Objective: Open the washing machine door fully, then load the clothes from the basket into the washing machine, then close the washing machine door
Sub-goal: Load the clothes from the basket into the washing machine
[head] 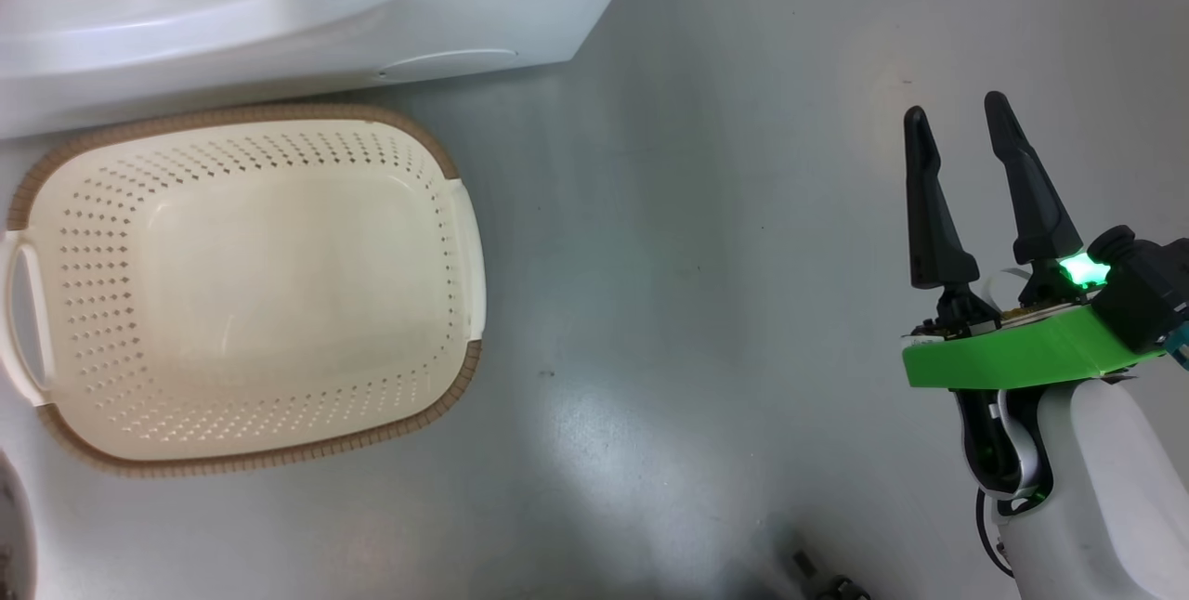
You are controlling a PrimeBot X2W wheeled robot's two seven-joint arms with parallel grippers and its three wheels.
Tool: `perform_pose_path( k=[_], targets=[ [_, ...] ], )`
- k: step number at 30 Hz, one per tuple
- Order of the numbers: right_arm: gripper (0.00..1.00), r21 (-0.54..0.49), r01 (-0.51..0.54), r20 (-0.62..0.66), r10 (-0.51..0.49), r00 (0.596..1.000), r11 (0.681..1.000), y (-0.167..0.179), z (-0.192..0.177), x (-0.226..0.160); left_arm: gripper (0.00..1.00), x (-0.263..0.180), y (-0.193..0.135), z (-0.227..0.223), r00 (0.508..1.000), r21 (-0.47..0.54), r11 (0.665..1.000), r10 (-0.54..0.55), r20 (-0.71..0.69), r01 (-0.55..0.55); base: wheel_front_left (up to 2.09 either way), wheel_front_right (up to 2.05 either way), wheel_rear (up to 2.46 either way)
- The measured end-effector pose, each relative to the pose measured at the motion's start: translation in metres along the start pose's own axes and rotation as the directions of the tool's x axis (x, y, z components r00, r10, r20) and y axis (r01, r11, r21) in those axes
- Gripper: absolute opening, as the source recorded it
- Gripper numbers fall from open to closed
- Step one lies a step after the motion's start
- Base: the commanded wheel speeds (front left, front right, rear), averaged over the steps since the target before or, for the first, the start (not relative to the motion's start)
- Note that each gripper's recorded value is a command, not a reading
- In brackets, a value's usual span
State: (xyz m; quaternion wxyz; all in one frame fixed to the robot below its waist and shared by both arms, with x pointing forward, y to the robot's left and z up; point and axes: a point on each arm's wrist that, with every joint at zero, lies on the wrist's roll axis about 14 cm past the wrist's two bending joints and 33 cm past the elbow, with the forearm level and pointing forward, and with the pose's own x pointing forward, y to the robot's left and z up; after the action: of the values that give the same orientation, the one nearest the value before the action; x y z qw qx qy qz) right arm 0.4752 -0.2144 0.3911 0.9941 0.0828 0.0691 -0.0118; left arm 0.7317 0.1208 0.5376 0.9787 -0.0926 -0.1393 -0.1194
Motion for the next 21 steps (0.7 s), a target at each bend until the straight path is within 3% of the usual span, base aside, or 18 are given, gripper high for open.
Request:
perform_pose_path(
  k=[1, 21],
  targets=[
    [1.00, 0.001, -0.001, 0.001, 0.001, 1.000, 1.000, 0.000, 0.000, 0.000, 1.00, -0.002, 0.001, -0.004, 1.000, -0.003, 1.000, 0.005, -0.012, -0.005, 0.00, 0.00, 0.00],
    [1.00, 0.013, -0.032, 0.016, 0.032, 0.999, 0.999, 0.012, 0.005, 0.002, 1.00, -0.032, 0.012, -0.037, 0.990, -0.003, 0.999, 0.047, -0.133, -0.048, 0.00, 0.00, 0.00]
  ],
)
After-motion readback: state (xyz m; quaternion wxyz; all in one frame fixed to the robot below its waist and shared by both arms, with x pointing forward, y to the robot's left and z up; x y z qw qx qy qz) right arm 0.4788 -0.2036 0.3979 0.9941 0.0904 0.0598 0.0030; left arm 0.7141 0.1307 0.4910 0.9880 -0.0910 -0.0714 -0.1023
